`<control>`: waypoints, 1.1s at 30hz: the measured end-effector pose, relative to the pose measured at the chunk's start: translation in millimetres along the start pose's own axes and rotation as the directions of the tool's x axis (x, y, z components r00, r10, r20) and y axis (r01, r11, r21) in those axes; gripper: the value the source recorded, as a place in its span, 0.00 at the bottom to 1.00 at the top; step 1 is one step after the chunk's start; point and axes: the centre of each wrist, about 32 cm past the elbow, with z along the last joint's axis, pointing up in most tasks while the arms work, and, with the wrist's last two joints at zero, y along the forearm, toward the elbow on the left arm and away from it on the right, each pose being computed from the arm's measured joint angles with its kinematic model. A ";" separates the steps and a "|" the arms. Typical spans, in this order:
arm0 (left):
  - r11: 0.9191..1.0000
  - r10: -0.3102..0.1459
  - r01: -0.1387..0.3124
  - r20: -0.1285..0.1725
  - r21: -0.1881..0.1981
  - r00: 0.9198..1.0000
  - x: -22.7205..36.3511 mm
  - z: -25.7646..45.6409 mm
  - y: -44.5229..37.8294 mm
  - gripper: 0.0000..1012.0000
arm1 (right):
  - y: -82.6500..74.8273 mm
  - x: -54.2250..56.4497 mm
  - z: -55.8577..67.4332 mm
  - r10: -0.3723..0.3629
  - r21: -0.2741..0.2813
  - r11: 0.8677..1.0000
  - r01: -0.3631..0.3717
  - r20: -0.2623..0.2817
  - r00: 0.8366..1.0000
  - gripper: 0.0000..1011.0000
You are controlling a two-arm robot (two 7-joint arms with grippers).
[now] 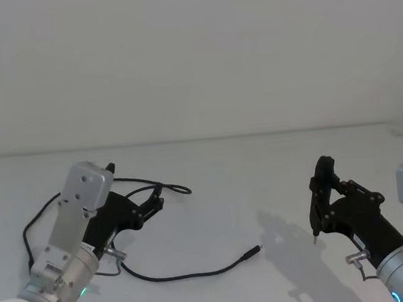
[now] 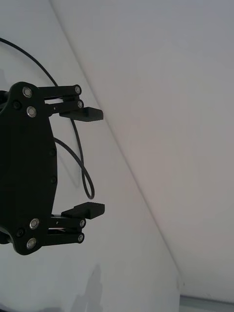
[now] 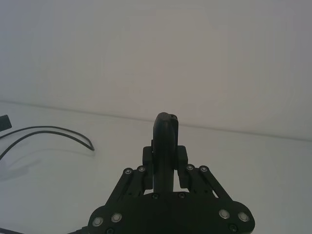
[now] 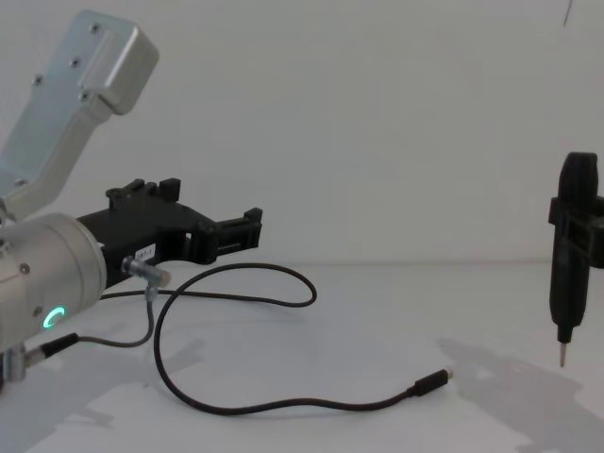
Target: Pick up the data cable with the one hand.
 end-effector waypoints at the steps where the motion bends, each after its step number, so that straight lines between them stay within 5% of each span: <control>1: 1.000 0.000 0.000 0.000 0.000 1.000 0.0 0.0 0.0 0.99 | 0.0 0.0 0.0 0.000 0.000 1.000 0.000 0.000 1.000 0.28; 33: 1.000 0.011 -0.011 -0.002 0.000 1.000 -0.6 -0.6 0.9 0.99 | 0.0 0.0 0.0 0.000 0.000 1.000 0.000 0.000 1.000 0.28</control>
